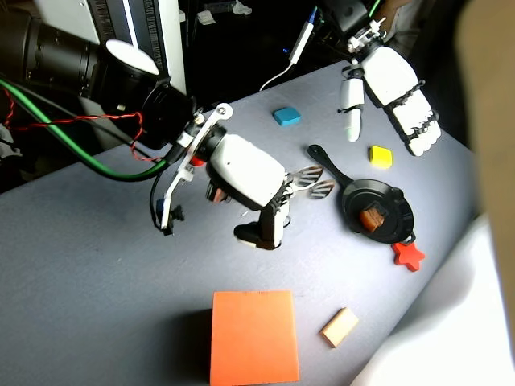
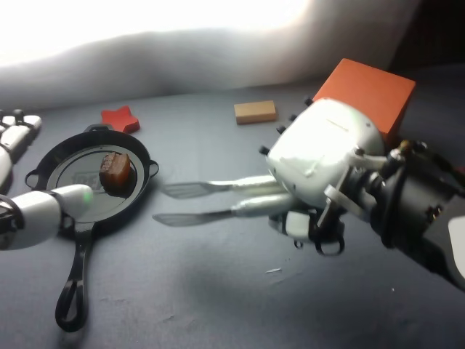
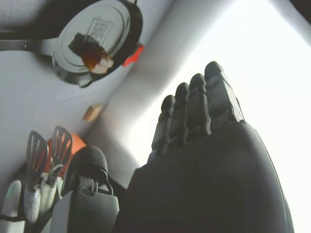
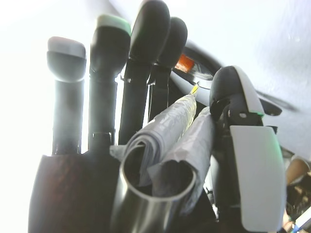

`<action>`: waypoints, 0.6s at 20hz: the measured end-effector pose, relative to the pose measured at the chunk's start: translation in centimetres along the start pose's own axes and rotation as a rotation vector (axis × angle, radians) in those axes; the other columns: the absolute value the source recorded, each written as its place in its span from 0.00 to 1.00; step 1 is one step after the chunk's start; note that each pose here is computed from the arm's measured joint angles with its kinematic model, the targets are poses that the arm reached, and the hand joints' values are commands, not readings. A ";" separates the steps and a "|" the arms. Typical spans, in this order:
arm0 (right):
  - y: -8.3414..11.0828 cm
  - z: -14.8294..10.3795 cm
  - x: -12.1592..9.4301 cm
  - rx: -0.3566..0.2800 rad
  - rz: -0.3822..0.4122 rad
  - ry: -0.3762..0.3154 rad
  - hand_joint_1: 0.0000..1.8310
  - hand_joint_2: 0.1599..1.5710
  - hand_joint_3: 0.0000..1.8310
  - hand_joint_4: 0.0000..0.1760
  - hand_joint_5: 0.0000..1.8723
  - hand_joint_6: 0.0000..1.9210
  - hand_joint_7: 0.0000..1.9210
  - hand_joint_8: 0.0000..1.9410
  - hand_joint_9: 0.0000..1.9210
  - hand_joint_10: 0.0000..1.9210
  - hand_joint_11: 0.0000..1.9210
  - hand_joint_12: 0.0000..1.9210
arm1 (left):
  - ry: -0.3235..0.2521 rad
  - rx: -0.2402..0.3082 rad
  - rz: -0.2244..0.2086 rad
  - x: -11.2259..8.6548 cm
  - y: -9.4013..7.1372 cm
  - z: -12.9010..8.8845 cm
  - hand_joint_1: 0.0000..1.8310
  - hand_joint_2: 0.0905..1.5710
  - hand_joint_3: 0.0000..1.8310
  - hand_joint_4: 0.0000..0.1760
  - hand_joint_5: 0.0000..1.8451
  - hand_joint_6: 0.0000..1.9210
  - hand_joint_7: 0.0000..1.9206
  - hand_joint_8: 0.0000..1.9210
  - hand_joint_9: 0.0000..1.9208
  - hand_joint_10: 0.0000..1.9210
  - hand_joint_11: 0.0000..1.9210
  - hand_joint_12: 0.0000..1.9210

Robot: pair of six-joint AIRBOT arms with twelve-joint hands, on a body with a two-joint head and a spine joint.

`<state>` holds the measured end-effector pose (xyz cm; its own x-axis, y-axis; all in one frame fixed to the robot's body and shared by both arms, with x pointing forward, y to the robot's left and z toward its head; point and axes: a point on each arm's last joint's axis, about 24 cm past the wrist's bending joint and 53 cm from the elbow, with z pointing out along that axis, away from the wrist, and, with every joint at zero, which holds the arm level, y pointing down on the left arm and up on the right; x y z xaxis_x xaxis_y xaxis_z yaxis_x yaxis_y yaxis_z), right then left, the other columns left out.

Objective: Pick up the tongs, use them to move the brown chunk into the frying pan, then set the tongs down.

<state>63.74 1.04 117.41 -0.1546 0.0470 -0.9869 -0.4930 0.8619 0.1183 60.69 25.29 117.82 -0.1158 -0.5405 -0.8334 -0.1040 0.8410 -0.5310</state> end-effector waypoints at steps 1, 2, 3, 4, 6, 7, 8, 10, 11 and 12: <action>0.0 -0.1 0.7 -0.003 0.000 0.003 0.24 0.87 0.00 0.00 0.52 0.40 0.65 0.30 0.59 0.70 0.47 0.99 | 0.008 0.019 -0.001 0.3 -0.8 -0.1 0.00 0.78 0.00 0.00 0.01 0.00 0.02 0.00 0.00 0.00 0.00 0.00; 0.1 -0.2 1.0 -0.007 -0.003 -0.001 0.22 0.87 0.00 0.00 0.51 0.40 0.64 0.27 0.57 0.67 0.44 0.97 | 0.020 0.033 0.006 0.7 -1.4 -0.2 0.00 0.78 0.00 0.00 0.00 0.00 0.01 0.00 0.00 0.00 0.00 0.00; 0.2 -0.1 1.6 -0.009 -0.006 -0.004 0.22 0.87 0.00 0.00 0.49 0.38 0.62 0.25 0.55 0.63 0.42 0.95 | 0.038 0.050 0.009 1.3 -2.1 -0.3 0.00 0.78 0.00 0.00 0.01 0.00 0.02 0.00 0.01 0.00 0.01 0.00; 0.2 0.1 2.0 -0.006 -0.012 -0.007 0.24 0.86 0.00 0.00 0.49 0.30 0.62 0.21 0.53 0.61 0.39 0.93 | 0.053 0.067 0.009 1.9 -2.8 -0.5 0.00 0.78 0.00 0.00 0.00 0.00 0.01 0.00 0.00 0.00 0.01 0.00; 0.0 0.2 2.9 -0.001 -0.012 -0.001 0.27 0.84 0.00 0.00 0.49 0.28 0.62 0.23 0.52 0.62 0.39 0.91 | 0.073 0.075 -0.007 2.6 -3.3 -0.7 0.00 0.78 0.00 0.00 0.00 0.00 0.01 0.00 0.00 0.00 0.01 0.00; -0.1 0.1 3.7 0.000 -0.024 0.007 0.32 0.80 0.00 0.00 0.51 0.24 0.61 0.27 0.51 0.60 0.39 0.87 | 0.076 0.079 -0.011 2.9 -3.6 -0.7 0.00 0.78 0.00 0.00 0.00 0.00 0.01 0.00 0.00 0.00 0.00 0.00; -0.2 0.0 4.1 -0.001 -0.032 0.014 0.32 0.80 0.00 0.00 0.51 0.24 0.61 0.27 0.51 0.60 0.39 0.87 | 0.077 0.081 -0.013 3.0 -3.7 -0.8 0.00 0.78 0.00 0.00 0.00 0.00 0.01 0.00 0.00 0.00 0.00 0.00; -0.3 -0.2 4.6 -0.002 -0.041 0.017 0.30 0.80 0.00 0.00 0.46 0.22 0.52 0.25 0.42 0.57 0.31 0.89 | 0.081 0.090 -0.020 3.3 -4.2 -0.9 0.00 0.78 0.00 0.00 0.00 0.00 0.02 0.00 0.00 0.00 0.00 0.00; -0.3 -0.3 4.6 -0.001 -0.049 0.013 0.25 0.78 0.00 0.00 0.41 0.16 0.47 0.19 0.37 0.47 0.23 0.81 | 0.082 0.094 -0.022 3.4 -4.4 -0.9 0.00 0.78 0.00 0.00 0.00 0.00 0.02 0.00 0.00 0.00 0.00 0.00; -0.3 -0.3 4.6 0.000 -0.048 0.011 0.25 0.78 0.00 0.00 0.41 0.16 0.47 0.19 0.37 0.47 0.23 0.81 | 0.079 0.093 -0.027 3.3 -4.4 -0.9 0.00 0.78 0.00 0.00 0.00 0.00 0.02 0.00 0.00 0.00 0.00 0.00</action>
<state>62.95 0.86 112.85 -0.1400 0.0001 -0.9901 -0.5001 0.8630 0.0708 59.90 19.80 117.58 -0.1923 -0.5599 -0.8059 -0.0165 0.8230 -0.5678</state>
